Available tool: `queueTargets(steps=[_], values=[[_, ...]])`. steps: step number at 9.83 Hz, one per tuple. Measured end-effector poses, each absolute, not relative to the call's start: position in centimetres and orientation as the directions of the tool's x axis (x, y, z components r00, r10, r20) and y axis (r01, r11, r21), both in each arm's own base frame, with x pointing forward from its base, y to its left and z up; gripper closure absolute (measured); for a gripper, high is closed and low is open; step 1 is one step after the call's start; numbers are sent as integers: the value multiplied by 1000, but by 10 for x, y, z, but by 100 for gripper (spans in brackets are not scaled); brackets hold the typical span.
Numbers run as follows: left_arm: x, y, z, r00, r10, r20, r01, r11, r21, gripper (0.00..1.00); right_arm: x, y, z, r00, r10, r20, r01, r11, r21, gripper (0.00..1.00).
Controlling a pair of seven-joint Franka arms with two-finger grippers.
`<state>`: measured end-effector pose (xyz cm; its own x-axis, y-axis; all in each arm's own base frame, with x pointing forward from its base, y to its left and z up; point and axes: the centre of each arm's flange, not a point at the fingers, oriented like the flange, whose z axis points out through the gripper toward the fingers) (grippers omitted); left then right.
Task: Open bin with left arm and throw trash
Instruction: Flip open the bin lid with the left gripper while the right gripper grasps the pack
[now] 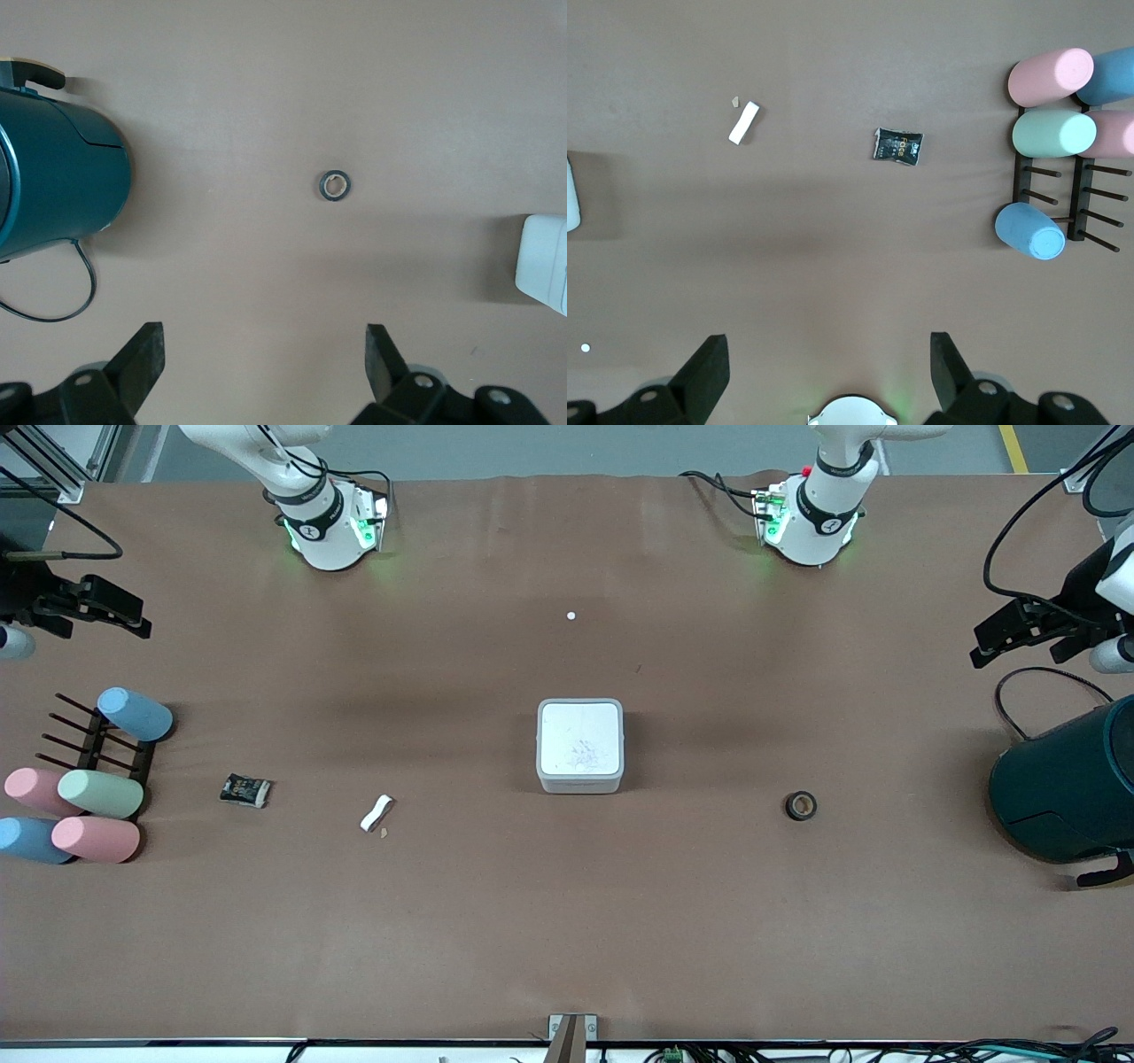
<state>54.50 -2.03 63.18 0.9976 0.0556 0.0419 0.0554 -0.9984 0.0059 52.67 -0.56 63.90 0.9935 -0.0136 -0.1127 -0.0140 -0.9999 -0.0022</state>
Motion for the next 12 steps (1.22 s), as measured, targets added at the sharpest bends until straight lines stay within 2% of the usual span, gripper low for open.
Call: queueTargets(steps=[3,5,6,8,10,11,12], values=[[553,-20,627,999,14,36,15,-1000,-25,0,527,-5,638,993,-17,-115,-17,-1000,-2,0],[558,-44,606,999,-41,-27,-42,-999,-25,5,533,-4,625,991,-16,-135,-16,-1000,-2,0],[561,-77,589,994,-95,-59,-96,-995,-6,12,545,-3,606,990,-15,-139,-16,-1000,0,0],[575,-192,525,977,-195,-87,-188,-978,89,43,581,-12,536,990,-36,-137,-35,-999,6,0],[584,-318,453,978,-209,-27,-203,-968,147,72,609,-31,424,989,-67,-128,-66,-998,14,0],[583,-370,425,980,-198,11,-197,-965,176,89,612,-40,367,989,-81,-121,-79,-997,17,0],[580,-407,401,979,-196,54,-203,-957,206,99,606,-52,322,988,-99,-117,-98,-995,20,0]])
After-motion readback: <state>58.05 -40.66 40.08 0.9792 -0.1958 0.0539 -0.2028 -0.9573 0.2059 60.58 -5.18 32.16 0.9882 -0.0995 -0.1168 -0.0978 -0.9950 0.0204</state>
